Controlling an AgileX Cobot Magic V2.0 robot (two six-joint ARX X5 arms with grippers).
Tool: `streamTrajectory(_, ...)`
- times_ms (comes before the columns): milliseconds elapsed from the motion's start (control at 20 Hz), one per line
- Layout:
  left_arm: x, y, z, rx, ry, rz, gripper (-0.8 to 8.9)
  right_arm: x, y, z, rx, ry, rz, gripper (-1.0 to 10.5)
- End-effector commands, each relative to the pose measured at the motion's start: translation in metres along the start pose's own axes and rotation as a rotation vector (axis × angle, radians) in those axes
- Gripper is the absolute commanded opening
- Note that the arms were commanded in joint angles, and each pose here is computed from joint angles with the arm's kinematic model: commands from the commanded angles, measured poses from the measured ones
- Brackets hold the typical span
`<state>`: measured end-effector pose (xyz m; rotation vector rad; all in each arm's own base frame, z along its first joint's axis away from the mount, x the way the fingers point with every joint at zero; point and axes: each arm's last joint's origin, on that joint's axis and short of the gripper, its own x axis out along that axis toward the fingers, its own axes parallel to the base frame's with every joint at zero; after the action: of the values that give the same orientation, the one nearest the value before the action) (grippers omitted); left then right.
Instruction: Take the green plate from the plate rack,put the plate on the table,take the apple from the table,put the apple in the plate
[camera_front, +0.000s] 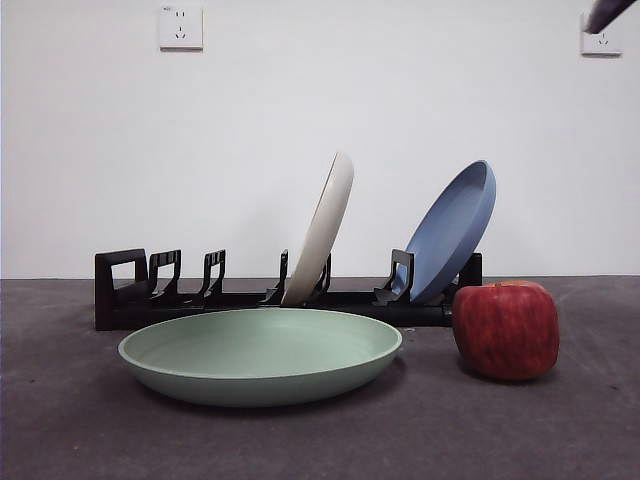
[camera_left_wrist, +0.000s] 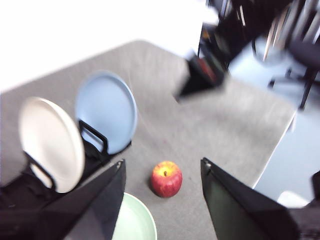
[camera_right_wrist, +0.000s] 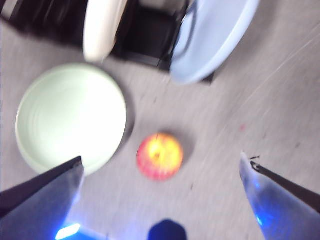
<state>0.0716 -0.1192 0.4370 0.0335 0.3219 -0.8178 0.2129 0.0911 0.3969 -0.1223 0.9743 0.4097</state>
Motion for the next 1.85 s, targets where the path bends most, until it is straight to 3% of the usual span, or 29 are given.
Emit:
streamTrajectory(50,-0.03,0.008,-0.005,-0.016,-0.037,-0.003,2.52,0.006,0.006,-0.029,0.01,0.009,-0.014,5.6)
streamTrajectory(250,-0.076,0.021,-0.016,-0.067,-0.09,-0.009,2.52,0.018,0.011,-0.08,0.045,-0.002,0.001,5.6)
streamTrajectory(450,-0.101,0.029,-0.03,-0.111,-0.082,-0.01,2.52,0.048,0.01,-0.106,0.07,0.003,0.008,5.6)
streamTrajectory(700,-0.111,0.033,-0.042,-0.151,-0.028,-0.008,2.52,0.092,0.01,-0.099,0.076,-0.002,0.009,5.6)
streamTrajectory(1050,-0.114,0.038,-0.066,-0.205,0.204,0.062,2.52,0.152,0.012,-0.082,0.061,0.065,-0.002,5.6)
streamTrajectory(1500,-0.116,0.038,-0.067,-0.231,0.216,0.041,2.52,0.201,0.01,-0.082,0.057,0.137,-0.055,5.6)
streamTrajectory(1600,-0.116,0.038,-0.067,-0.233,0.216,0.042,2.52,0.203,0.009,-0.083,0.055,0.149,-0.083,4.3)
streamTrajectory(1750,-0.116,0.038,-0.067,-0.233,0.216,0.043,2.52,0.2,0.009,-0.079,0.054,0.144,-0.094,-0.1)
streamTrajectory(1850,-0.116,0.038,-0.067,-0.233,0.215,0.045,2.52,0.192,0.011,-0.069,0.054,0.144,-0.092,-0.1)
